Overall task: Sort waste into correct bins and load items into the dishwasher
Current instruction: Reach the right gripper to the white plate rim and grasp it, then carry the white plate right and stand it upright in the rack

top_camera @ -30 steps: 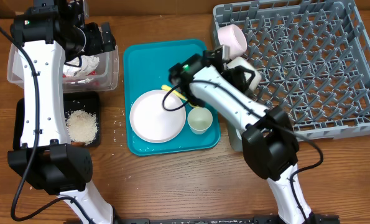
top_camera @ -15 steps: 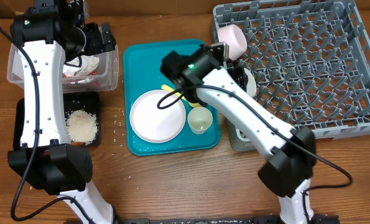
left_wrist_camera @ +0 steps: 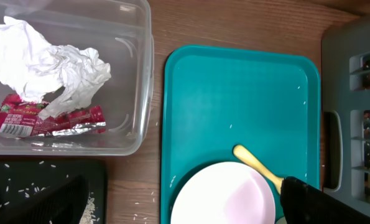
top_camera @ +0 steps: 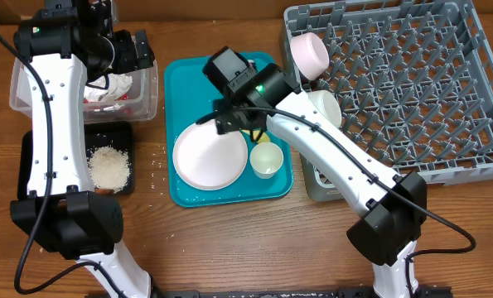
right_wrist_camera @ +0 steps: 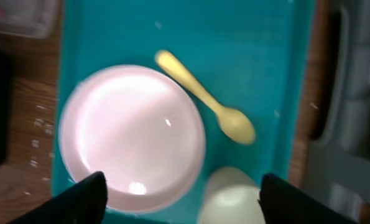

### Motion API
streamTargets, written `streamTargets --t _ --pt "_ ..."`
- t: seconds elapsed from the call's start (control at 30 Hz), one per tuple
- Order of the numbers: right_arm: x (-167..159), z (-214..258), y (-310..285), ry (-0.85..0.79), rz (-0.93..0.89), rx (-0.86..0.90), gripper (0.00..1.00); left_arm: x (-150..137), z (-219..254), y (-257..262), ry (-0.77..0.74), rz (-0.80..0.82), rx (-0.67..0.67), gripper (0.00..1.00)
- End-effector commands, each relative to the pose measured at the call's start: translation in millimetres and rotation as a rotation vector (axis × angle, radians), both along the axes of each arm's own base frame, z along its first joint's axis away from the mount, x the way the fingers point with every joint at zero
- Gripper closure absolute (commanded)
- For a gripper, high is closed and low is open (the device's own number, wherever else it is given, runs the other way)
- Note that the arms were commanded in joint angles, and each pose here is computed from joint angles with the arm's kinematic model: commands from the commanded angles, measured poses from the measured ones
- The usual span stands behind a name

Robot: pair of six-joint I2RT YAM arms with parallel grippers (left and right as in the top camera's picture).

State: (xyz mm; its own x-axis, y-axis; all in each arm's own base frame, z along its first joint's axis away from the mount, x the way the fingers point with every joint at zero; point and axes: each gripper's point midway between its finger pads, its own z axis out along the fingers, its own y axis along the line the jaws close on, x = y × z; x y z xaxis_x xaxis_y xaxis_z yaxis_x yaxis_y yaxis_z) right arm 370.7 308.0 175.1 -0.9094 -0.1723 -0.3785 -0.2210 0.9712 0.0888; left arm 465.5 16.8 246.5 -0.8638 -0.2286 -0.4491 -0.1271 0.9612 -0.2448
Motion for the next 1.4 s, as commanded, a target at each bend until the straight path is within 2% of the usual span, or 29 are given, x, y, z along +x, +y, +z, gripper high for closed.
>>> streamTargets --t 0.0,0.07,0.27,0.37,0.53,0.63,0.93,1.1,1.27,1.3,1.37 --pt "-1 -20 17 0.010 0.161 0.023 0.26 1 9 -4 -0.022 0.005 -0.019 0.00" --pt "4 -38 22 0.000 0.206 0.011 0.40 1 9 -4 -0.022 0.005 -0.019 0.00" --pt "7 -90 16 0.013 0.234 -0.019 0.44 1 9 -4 -0.022 0.005 -0.019 0.00" --pt "9 -109 10 0.013 0.223 -0.020 0.51 1 9 -4 -0.022 0.005 -0.019 0.00" --pt "11 -134 7 0.029 0.215 0.001 0.53 1 9 -4 -0.022 0.005 -0.019 0.00" --pt "9 -149 7 0.058 0.218 -0.007 0.60 1 9 -4 -0.022 0.005 -0.019 0.00" --pt "0 -162 10 0.115 0.227 0.015 0.68 1 9 -4 -0.022 0.005 -0.019 0.00" --pt "0 -163 12 0.114 0.229 0.023 0.84 1 9 -4 -0.022 0.005 -0.019 0.00" --pt "4 -159 14 0.101 0.229 0.031 0.91 1 9 -4 -0.022 0.005 -0.019 0.00" --pt "6 -154 15 0.096 0.227 0.034 0.96 1 9 -4 -0.022 0.005 -0.019 0.00" --pt "11 -137 17 0.091 0.225 0.047 0.96 1 9 -4 -0.022 0.005 -0.019 0.00"
